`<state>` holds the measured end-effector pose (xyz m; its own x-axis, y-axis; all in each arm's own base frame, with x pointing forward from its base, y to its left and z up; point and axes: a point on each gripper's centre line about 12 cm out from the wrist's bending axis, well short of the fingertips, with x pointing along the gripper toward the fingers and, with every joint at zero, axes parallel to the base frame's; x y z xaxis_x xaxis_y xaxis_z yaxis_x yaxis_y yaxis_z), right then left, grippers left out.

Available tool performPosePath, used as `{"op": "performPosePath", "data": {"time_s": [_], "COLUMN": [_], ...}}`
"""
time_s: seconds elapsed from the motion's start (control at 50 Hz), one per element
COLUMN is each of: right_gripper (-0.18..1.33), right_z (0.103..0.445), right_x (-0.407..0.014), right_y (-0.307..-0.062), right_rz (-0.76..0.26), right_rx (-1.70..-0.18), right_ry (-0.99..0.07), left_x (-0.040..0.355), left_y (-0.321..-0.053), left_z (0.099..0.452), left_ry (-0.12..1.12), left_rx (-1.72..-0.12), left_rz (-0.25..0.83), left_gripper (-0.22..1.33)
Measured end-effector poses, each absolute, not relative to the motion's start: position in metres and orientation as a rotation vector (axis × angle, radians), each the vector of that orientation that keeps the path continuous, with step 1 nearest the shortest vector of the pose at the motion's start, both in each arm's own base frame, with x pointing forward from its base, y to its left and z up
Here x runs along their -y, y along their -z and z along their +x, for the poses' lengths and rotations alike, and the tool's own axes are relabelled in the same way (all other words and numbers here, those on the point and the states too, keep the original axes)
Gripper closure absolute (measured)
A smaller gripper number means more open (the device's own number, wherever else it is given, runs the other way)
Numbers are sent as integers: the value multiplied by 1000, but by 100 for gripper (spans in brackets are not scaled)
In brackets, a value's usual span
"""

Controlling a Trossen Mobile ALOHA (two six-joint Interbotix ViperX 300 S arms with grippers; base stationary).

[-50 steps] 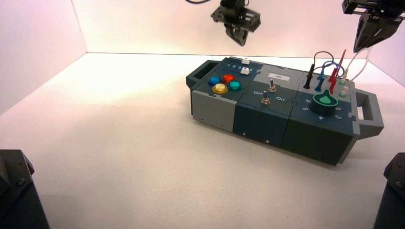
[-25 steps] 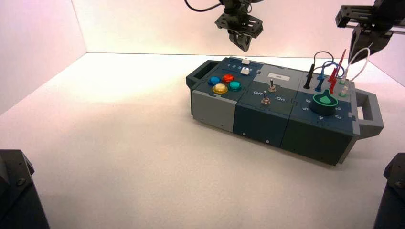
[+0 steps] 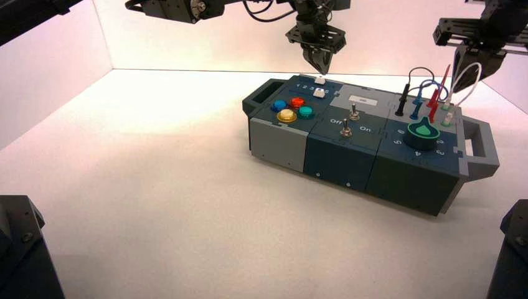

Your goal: Move the box closer.

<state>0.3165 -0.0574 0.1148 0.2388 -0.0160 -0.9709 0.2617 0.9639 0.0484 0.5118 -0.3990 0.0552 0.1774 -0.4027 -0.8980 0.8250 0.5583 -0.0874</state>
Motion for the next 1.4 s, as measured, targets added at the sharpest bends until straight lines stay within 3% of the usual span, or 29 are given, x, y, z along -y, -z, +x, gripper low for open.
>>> {"op": "performPosePath", "data": {"time_s": [0.42, 1.4], "right_gripper": [129, 129], "right_z": [321, 324], "right_x": [56, 33], "right_y": [-111, -104], "right_rz": [207, 157], "right_rx": [-1348, -1436], "right_ry": [178, 107], "left_x": [413, 375], "left_y": [-37, -57], "left_z": [488, 429], "left_ry": [957, 952], "left_rx": [-1134, -1127], "left_rz": [524, 602], "left_gripper": [128, 128]}}
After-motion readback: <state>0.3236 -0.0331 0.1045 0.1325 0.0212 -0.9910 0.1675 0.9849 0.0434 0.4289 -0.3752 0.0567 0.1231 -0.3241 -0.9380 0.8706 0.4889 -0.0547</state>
